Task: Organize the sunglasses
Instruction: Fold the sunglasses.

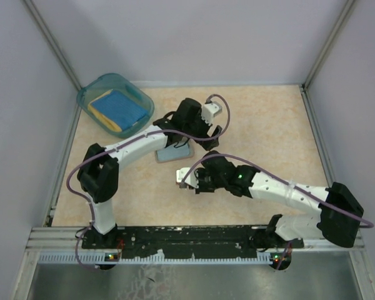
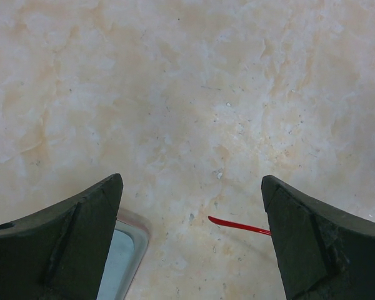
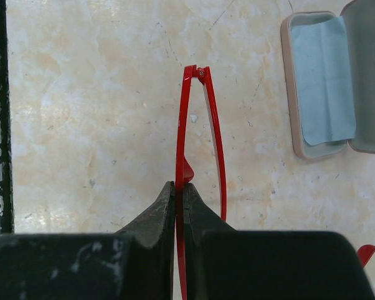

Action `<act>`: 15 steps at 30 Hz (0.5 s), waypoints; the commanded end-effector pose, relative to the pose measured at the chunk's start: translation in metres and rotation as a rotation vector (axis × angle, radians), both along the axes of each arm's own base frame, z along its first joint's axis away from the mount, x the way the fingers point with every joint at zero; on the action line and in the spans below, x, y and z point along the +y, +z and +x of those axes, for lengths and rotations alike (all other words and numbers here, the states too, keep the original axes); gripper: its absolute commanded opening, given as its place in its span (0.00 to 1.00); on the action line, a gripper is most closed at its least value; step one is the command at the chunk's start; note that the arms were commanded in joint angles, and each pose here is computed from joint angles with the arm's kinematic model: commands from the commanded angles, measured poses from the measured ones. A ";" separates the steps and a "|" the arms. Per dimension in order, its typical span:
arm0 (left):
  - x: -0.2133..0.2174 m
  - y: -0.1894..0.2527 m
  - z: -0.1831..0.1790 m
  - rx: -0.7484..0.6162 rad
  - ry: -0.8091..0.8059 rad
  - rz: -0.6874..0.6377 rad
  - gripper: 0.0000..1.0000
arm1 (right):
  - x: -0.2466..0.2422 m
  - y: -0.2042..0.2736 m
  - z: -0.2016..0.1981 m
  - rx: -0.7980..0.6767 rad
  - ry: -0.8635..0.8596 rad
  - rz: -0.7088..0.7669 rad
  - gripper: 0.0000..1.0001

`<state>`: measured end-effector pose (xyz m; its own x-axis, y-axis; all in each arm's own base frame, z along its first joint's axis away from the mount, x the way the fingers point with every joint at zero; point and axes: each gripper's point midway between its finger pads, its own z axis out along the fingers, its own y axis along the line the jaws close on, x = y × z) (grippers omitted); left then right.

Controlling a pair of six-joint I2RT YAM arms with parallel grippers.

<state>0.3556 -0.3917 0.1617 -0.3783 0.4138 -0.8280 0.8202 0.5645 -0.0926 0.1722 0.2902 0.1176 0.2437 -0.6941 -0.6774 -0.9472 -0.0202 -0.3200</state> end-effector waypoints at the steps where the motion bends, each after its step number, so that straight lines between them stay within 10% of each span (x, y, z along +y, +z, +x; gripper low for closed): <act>1: -0.003 -0.007 -0.003 -0.017 -0.024 0.065 0.98 | 0.019 0.028 0.003 -0.052 0.040 0.059 0.00; 15: -0.002 -0.029 -0.024 0.000 -0.080 0.167 0.97 | 0.018 0.032 0.007 -0.079 0.032 0.047 0.00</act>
<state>0.3368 -0.3918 0.1358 -0.3622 0.5364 -0.7623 0.8447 0.5347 -0.0251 0.1720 0.2939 0.1231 0.2692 -0.6939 -0.6679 -0.9410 -0.0416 -0.3359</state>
